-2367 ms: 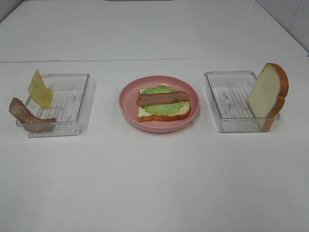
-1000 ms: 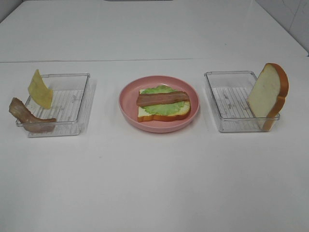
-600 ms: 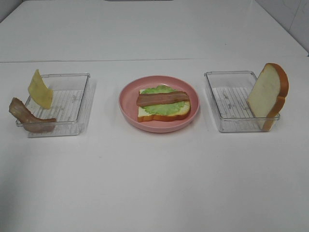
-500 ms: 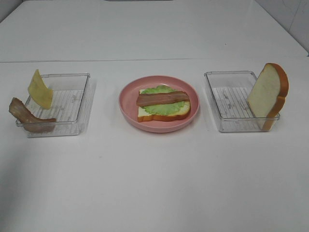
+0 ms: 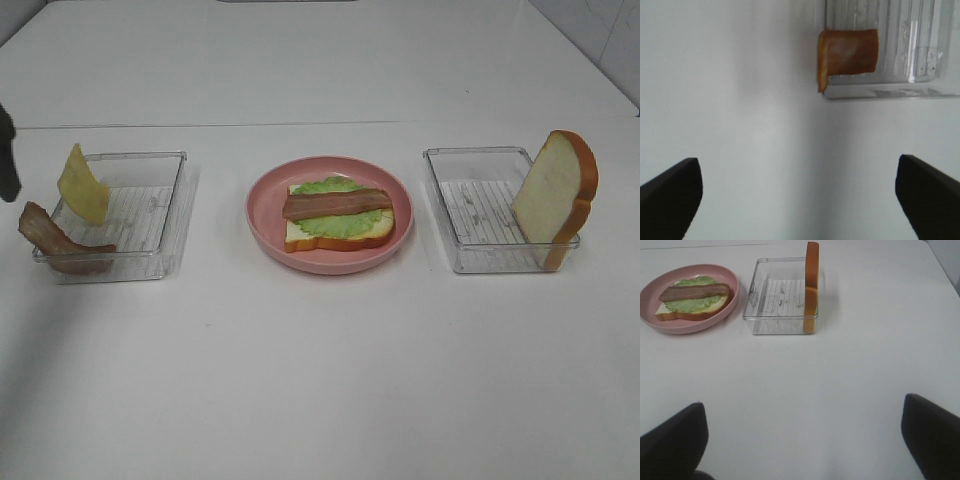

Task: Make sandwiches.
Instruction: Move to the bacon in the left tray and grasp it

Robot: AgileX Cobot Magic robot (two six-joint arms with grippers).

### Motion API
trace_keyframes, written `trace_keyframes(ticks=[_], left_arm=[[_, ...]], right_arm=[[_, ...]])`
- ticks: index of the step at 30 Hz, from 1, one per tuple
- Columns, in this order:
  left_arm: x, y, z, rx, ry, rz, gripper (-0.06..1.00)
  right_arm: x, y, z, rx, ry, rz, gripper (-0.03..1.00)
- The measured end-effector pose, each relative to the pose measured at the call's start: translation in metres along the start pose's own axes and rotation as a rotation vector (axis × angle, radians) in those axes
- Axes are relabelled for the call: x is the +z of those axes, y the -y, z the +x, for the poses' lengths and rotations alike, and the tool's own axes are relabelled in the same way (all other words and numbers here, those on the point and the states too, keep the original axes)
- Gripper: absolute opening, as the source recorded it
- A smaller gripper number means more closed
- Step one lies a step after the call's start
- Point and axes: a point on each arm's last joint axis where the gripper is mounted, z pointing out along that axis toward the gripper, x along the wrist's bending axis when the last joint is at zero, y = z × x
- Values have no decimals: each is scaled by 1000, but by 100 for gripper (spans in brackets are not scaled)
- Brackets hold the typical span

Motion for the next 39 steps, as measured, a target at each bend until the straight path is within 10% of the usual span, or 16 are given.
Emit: trace_keyframes(ticks=[24, 39], left_arm=[[82, -43, -16, 3, -1, 82, 99], [87, -39, -15, 18, -1, 126, 76]], right_arm=[[0, 0, 0, 0, 0, 0, 98], [0, 0, 0, 0, 0, 0, 98]])
